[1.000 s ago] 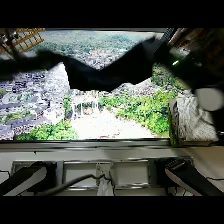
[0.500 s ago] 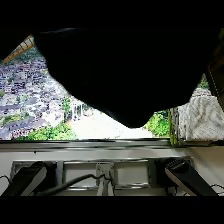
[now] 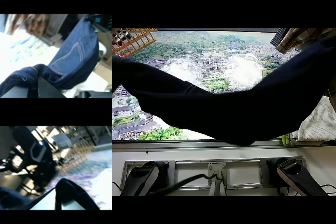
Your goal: Fold the clothes and pants, and hang the long-sleeved shirts on hangers.
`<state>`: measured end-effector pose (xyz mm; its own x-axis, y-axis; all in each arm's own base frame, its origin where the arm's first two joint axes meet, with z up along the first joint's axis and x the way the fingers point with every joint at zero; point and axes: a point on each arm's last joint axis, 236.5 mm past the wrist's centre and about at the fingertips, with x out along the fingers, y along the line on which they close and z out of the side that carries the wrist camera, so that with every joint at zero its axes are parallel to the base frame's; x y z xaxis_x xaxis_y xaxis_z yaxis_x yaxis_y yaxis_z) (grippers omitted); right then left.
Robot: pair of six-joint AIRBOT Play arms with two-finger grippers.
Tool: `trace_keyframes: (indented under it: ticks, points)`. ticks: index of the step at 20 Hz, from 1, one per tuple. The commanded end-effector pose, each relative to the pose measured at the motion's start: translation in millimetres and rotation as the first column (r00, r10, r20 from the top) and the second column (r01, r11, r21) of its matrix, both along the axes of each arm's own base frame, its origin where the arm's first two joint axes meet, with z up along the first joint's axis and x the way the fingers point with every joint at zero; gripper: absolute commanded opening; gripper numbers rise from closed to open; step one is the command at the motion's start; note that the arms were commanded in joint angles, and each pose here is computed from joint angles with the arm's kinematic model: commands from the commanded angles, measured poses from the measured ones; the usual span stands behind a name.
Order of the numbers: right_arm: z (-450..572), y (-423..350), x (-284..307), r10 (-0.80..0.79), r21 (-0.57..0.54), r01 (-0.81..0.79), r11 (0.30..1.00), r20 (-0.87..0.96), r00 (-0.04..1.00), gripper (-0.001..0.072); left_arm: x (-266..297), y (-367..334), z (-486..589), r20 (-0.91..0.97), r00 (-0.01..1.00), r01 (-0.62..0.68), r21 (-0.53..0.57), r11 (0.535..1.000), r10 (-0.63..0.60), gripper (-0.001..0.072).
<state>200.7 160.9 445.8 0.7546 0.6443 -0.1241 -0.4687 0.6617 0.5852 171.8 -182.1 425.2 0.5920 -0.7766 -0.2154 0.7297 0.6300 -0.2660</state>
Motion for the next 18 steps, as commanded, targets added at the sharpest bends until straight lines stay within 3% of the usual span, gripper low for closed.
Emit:
trace_keyframes:
  ticks: [1,6,10,14,18]
  points:
    - [-49,-6,68,-0.118,-0.161,0.101,0.982,-0.096,0.988,0.0022,53,26,-50,-0.161,0.977,-0.131,0.07,0.989,0.141,0.0029]
    - [-196,43,223,-0.134,-0.405,0.015,0.914,-0.269,0.954,0.0022,184,32,-175,-0.459,0.874,-0.12,0.114,0.986,0.159,0.0028]
    - [-302,71,325,-0.152,-0.484,0.013,0.875,-0.248,0.957,0.0023,284,62,-298,-0.564,0.766,-0.211,0.233,0.949,0.309,0.0027]
    - [-326,84,362,-0.158,-0.474,0.034,0.88,-0.223,0.962,0.0023,320,86,-374,-0.6,0.694,-0.253,0.315,0.915,0.398,0.0026]
    - [-303,97,345,-0.113,-0.437,-0.013,0.9,-0.263,0.958,0.0023,340,120,-370,-0.539,0.697,-0.345,0.326,0.88,0.473,0.0027]
